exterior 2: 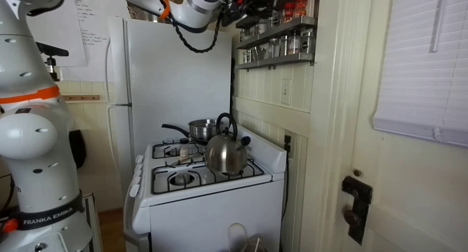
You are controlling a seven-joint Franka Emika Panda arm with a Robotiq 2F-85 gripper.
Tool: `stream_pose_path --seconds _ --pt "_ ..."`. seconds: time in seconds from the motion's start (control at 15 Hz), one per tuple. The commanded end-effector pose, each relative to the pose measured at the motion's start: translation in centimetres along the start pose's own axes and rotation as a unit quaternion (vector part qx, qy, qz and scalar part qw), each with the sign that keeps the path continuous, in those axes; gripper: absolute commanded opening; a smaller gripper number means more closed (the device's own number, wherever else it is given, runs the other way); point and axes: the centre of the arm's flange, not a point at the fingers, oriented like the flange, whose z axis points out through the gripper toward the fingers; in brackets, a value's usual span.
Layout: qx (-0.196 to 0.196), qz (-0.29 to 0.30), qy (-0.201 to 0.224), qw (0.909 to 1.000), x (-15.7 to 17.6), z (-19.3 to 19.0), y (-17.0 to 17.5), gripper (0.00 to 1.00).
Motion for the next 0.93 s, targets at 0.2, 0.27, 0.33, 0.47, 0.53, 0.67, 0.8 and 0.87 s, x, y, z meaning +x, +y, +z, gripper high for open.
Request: stream_pose_path --seconds 0.2,0.27,0.33,0.47,0.53,0.67,0.8,0.87 --pt "0.086 0.010 -0.069 0.9938 -1.2 -9.6 2.9 1.00" --pt "0.103 0.015 -0.084 0.9910 -1.9 -10.2 3.0 1.00" --pt "0.124 0.024 -0.096 0.9874 -2.4 -10.8 3.1 1.00" --pt "0.109 0.022 -0.077 0.9908 -1.4 -9.3 2.2 1.00" --pt "0.116 0.022 -0.078 0.9900 -1.6 -9.7 2.2 1.00" --pt "0.110 0.021 -0.074 0.9910 -1.2 -10.1 2.4 1.00" --pt "0.108 0.019 -0.078 0.9910 -1.4 -9.6 2.2 1.00" --pt "0.107 0.018 -0.079 0.9909 -1.5 -9.4 2.1 1.00"
